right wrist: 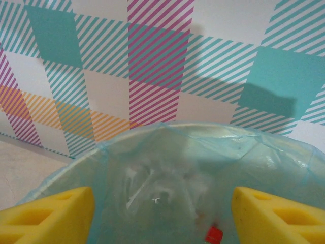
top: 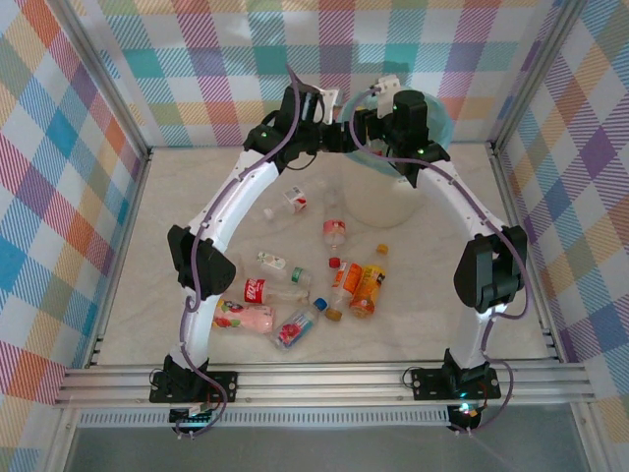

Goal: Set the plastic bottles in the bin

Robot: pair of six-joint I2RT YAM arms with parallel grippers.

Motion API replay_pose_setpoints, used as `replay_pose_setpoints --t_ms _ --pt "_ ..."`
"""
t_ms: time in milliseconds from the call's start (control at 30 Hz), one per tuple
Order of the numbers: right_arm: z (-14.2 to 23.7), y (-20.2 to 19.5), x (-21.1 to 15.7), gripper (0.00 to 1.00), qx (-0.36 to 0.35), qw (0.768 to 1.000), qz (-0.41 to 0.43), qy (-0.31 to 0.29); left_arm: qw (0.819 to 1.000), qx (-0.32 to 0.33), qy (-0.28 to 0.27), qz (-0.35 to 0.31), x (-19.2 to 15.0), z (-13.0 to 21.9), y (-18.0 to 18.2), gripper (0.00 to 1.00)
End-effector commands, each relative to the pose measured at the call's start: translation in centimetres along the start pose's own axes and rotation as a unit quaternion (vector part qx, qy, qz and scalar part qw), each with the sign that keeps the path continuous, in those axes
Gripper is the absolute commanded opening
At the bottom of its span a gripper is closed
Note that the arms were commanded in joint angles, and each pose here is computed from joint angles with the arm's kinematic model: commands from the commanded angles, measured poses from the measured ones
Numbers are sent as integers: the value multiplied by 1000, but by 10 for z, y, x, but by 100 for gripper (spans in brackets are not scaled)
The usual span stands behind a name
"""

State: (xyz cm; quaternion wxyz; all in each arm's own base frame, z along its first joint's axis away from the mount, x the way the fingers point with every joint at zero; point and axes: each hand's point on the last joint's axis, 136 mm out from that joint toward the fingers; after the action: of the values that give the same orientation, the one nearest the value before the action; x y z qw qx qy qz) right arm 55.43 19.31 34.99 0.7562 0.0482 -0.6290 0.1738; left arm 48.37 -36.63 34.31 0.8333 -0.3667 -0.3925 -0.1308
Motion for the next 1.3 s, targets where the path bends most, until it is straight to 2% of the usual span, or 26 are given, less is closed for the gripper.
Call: replay_pose_setpoints --t_ms 0,167,367,667,800,933,1133,1267 --pt "11 4 24 72 8 1000 -7 -28 999 -15 -36 -15 22 28 -22 72" --pt "32 6 48 71 28 998 -28 -38 998 -28 -50 -20 34 43 -35 72" --pt "68 19 76 70 80 994 -57 -38 997 -31 -64 -36 45 79 -52 72" --pt "134 70 83 68 175 981 -84 17 998 1 -26 -64 9 141 -53 72" --pt "158 98 63 67 206 972 -97 67 996 40 -9 -79 -22 172 -38 72" --pt "176 137 30 65 248 956 -105 115 991 106 9 -79 -65 206 -6 73" --pt "192 196 -33 63 310 922 -95 209 980 188 47 -32 -143 239 44 74" --pt "200 211 -76 63 309 904 -97 278 972 222 72 5 -190 255 68 74"
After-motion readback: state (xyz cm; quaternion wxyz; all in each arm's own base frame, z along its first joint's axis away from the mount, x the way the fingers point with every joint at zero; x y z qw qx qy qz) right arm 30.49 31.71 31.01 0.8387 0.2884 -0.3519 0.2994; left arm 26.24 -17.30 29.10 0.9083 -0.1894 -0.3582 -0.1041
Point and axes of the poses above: each hand's point on the last joint's axis, 136 mm out from that joint toward the fingers, its own z axis back along the fingers, its own y axis along the line the jaws close on, x = y × z, and after that the axes turned 3 degrees about z, right-handed
